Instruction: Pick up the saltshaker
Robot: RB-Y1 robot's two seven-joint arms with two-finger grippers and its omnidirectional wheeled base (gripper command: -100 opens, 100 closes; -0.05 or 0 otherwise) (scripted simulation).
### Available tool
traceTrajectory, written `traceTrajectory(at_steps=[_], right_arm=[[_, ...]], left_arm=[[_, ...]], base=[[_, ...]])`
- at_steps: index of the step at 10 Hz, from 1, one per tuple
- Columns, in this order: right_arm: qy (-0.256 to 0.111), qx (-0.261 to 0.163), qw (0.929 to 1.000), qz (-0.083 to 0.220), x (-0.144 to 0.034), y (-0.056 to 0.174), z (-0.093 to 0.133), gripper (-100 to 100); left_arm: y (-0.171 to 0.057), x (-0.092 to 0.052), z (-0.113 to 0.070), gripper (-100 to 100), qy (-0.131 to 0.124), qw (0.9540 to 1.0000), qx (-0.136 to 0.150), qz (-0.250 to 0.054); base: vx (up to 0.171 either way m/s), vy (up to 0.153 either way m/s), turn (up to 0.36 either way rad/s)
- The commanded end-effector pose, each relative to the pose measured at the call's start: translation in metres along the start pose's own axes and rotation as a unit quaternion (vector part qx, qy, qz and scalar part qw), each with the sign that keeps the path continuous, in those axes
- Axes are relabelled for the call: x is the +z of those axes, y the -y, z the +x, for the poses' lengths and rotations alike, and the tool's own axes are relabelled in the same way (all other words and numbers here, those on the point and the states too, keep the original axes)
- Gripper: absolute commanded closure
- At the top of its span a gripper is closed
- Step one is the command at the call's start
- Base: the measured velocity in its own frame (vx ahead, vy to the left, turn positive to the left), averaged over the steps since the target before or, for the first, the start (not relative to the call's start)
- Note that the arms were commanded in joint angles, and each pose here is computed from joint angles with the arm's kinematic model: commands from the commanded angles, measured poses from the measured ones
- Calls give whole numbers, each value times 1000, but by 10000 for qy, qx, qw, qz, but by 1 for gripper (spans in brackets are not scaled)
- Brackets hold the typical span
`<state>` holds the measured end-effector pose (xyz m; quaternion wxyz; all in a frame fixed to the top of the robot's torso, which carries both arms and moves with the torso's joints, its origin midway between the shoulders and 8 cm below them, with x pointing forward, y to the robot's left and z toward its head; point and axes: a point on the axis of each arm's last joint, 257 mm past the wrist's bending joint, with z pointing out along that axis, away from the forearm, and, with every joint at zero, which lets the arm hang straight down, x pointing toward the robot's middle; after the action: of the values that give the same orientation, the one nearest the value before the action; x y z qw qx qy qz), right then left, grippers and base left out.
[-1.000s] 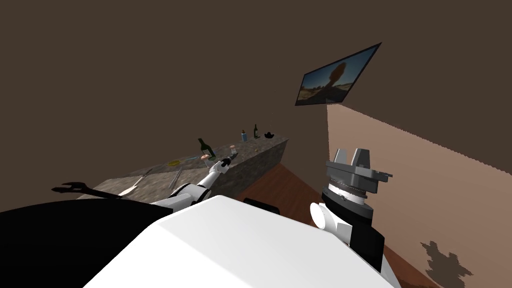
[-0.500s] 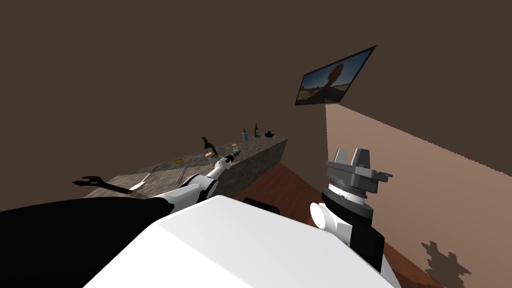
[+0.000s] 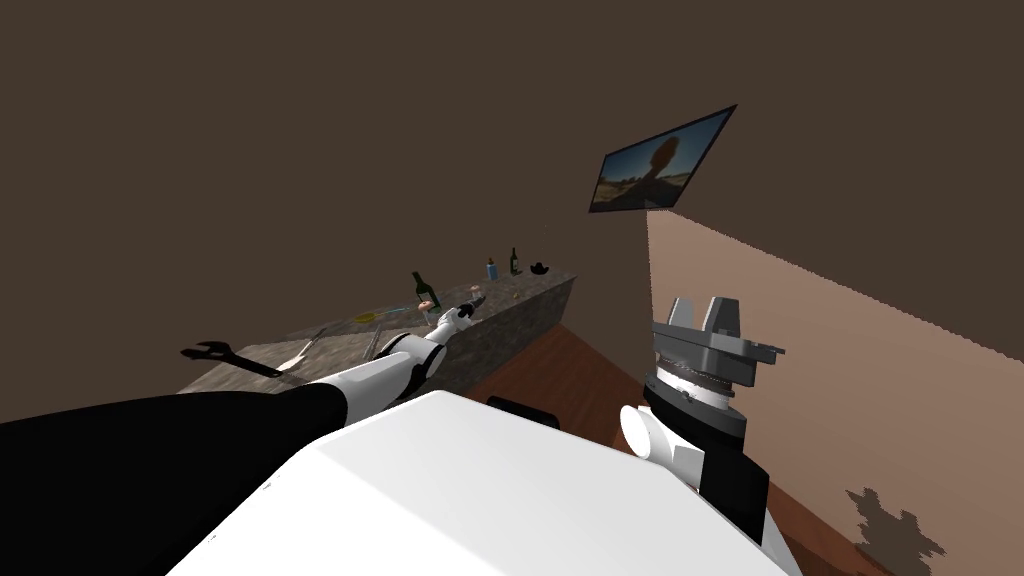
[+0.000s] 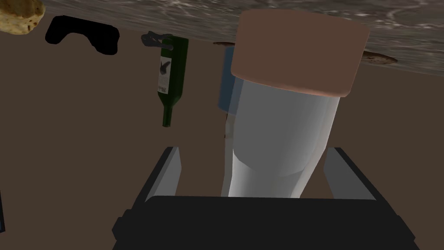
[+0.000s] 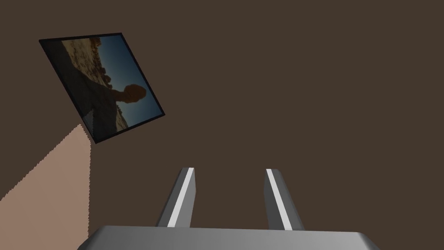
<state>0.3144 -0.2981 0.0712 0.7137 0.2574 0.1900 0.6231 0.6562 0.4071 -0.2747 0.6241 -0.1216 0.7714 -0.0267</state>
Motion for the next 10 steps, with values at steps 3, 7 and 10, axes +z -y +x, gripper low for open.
traceTrajectory(at_steps=[3, 7, 10], right_arm=[[0, 0, 10000, 0, 0, 0, 0, 0], [0, 0, 10000, 0, 0, 0, 0, 0], [0, -1, 10000, 0, 0, 0, 0, 0]], left_arm=[[-1, 0, -1, 100, -2, 10000, 4, -10], [0, 0, 0, 0, -4, 10000, 13, -3], [-27, -18, 12, 100, 3, 9999, -64, -110]], base=[[-1, 0, 4], [0, 0, 0], [111, -23, 7]])
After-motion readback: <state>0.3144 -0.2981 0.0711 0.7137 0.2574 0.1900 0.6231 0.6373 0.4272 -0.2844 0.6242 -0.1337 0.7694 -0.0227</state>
